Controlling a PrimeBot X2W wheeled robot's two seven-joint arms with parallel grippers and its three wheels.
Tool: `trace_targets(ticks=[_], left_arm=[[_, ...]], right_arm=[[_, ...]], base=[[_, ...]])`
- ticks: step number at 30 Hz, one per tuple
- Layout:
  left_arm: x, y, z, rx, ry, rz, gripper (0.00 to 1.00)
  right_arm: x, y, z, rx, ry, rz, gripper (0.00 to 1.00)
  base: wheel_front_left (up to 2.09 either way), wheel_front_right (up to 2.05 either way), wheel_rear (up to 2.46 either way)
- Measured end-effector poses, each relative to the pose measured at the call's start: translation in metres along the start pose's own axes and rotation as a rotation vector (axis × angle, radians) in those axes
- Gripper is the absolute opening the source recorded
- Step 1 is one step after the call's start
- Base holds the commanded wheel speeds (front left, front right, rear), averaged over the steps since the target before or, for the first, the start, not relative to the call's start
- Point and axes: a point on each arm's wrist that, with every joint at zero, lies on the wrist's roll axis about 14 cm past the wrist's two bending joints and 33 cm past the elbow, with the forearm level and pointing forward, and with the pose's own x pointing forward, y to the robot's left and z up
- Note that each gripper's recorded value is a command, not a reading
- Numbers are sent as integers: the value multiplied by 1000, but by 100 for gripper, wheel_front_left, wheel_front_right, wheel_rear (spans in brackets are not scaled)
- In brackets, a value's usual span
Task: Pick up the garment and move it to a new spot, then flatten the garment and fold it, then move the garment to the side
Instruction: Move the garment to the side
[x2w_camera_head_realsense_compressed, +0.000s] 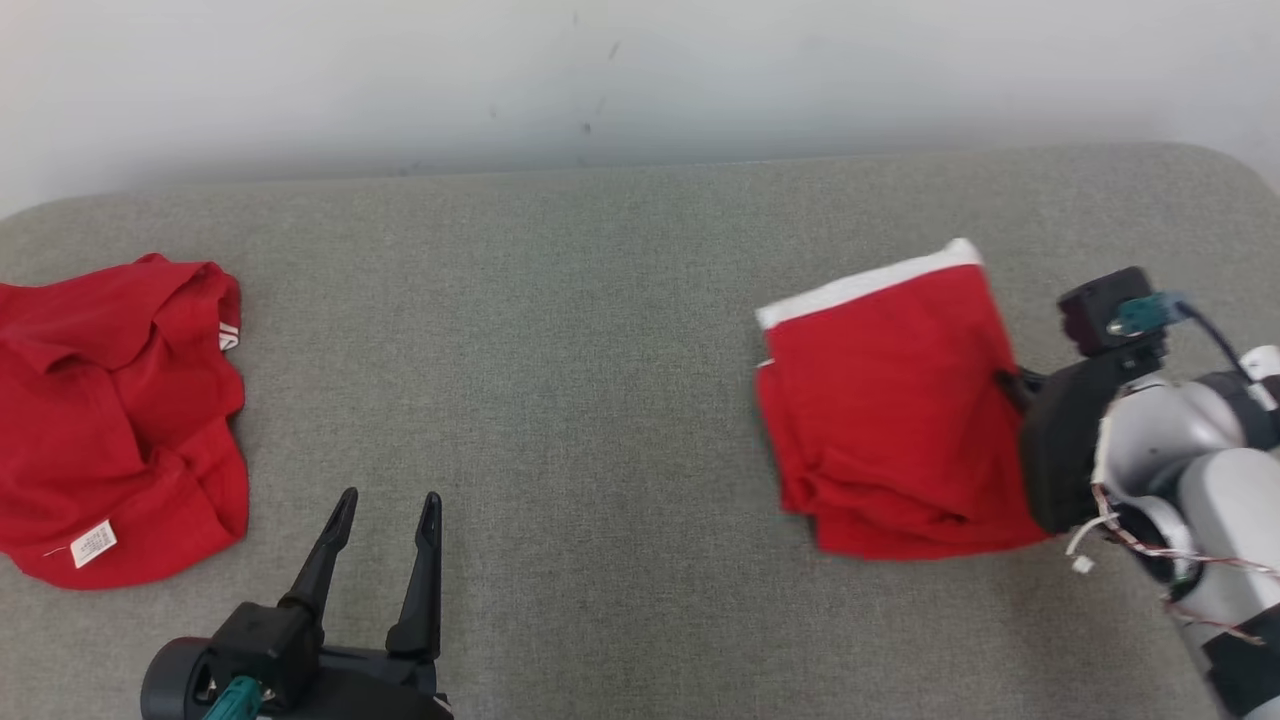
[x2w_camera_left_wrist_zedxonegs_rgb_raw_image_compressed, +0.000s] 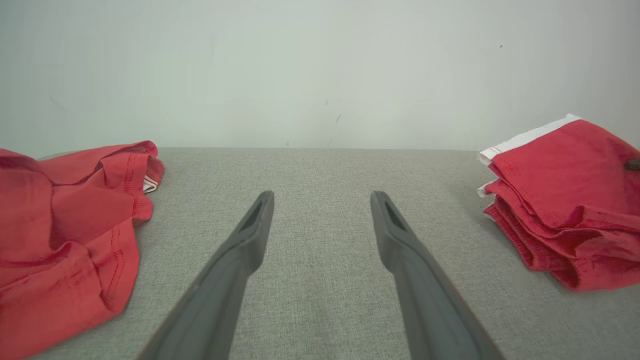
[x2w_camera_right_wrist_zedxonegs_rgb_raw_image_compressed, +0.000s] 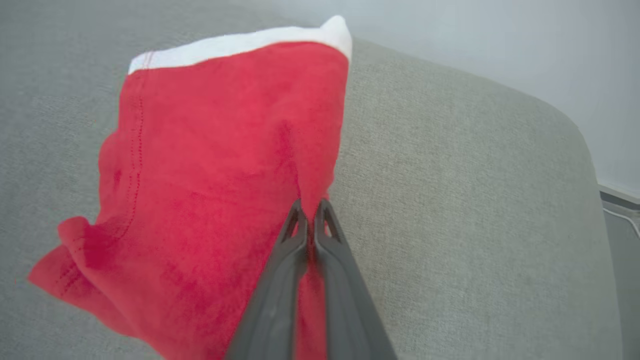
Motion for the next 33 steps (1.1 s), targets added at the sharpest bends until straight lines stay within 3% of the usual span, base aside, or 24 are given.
trace_targets(ticks=[9,19,27,33], left_arm=[[-1,2,0,12,0,-8,100],[4,-7,-3,10,7,-38,100],[10,-2,-8,15,27,-34,100],[16,1,-13,18,42,-29,100]], right_arm=[[-22,-71,-14,36,102,-156,0],[-49,-153,-11,-58,166,-362,0],[-45,-178,2,-130,149,-422,0],[-34,-189,-10,-166,197,-444,0]], base=[[0,0,0],[0,0,0],[0,0,0],[0,0,0]])
